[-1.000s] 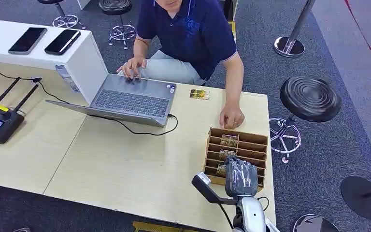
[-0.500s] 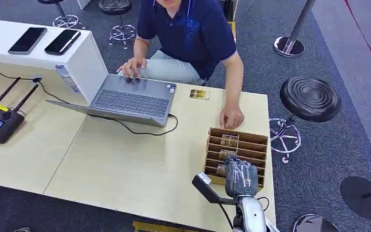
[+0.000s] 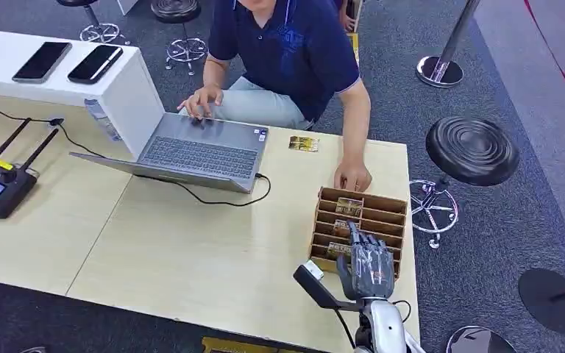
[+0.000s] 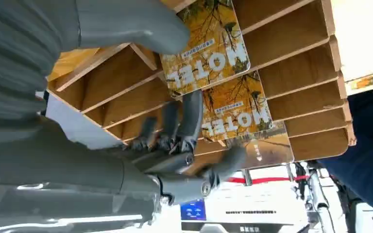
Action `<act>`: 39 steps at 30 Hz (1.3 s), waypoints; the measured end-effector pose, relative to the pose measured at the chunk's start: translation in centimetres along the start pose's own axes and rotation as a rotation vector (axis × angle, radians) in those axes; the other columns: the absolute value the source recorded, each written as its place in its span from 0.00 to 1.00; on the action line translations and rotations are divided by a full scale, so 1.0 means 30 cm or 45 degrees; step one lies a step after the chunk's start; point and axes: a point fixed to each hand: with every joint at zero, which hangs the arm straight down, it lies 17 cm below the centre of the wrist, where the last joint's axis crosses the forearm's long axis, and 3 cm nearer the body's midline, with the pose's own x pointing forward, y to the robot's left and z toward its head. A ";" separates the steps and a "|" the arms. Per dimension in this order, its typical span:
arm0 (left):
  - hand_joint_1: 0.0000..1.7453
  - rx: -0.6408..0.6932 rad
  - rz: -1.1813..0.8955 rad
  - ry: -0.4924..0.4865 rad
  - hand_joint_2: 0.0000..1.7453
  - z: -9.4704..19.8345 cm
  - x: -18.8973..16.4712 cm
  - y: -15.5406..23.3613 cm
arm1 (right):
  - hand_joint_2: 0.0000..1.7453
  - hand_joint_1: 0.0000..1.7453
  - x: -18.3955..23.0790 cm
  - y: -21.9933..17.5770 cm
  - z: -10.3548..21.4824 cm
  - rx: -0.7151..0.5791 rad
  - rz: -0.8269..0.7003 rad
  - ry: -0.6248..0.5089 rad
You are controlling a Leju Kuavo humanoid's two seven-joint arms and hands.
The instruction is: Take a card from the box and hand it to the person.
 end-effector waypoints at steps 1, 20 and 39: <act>0.00 0.000 0.000 0.000 0.00 0.000 0.000 0.000 | 1.00 0.21 0.001 -0.003 -0.002 -0.003 -0.002 0.000; 0.00 0.005 0.023 -0.001 0.00 0.001 -0.004 0.001 | 1.00 0.52 0.024 -0.065 -0.007 -0.051 -0.240 0.026; 0.00 0.011 0.069 0.004 0.00 0.009 -0.040 -0.002 | 1.00 0.28 0.148 -0.423 -0.044 -0.179 -0.734 -0.088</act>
